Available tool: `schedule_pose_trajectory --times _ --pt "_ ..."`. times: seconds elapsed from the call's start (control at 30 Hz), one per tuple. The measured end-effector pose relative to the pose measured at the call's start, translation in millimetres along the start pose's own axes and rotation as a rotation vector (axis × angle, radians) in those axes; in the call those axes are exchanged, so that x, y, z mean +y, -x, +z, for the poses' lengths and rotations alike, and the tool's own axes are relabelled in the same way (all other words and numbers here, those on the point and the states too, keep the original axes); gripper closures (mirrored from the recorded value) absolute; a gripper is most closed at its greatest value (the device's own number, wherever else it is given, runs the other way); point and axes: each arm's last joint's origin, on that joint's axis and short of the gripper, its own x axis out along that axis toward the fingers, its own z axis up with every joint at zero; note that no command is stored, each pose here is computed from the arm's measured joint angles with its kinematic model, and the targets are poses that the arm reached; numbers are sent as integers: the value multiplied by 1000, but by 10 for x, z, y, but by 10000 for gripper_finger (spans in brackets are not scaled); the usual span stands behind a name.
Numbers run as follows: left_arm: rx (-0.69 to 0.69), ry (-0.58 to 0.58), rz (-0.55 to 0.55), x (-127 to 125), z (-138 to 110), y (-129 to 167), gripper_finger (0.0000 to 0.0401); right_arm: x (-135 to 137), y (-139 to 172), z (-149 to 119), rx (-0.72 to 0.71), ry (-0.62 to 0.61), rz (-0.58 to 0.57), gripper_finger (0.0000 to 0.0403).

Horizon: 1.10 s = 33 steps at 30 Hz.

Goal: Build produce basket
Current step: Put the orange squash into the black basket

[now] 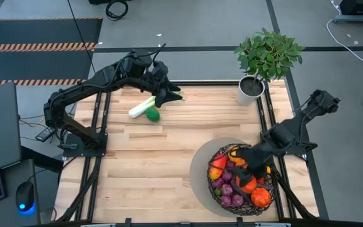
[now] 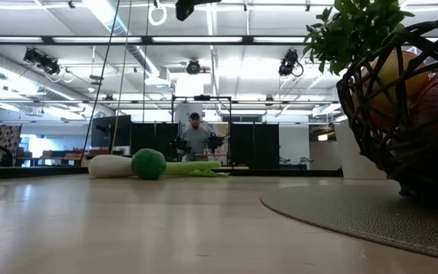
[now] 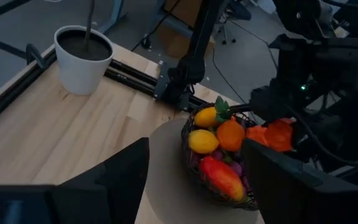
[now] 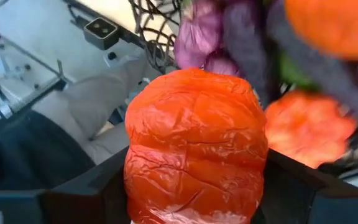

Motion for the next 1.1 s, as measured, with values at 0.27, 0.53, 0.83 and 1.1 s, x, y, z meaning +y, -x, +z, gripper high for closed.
schedule_pose_trajectory --times 0.27,0.53,0.83,1.1 --pt "24 -32 0 2 -31 -41 143 4 -303 -190 73 -48 -92 74" --pt "46 4 -19 -135 -84 -98 145 -113 -430 -162 -74 -40 -217 8" --pt "25 103 107 -293 -159 -166 160 -91 -502 -287 -123 53 -134 13" --pt "52 162 78 -477 -241 -216 170 -85 -820 -530 -72 140 -105 13"
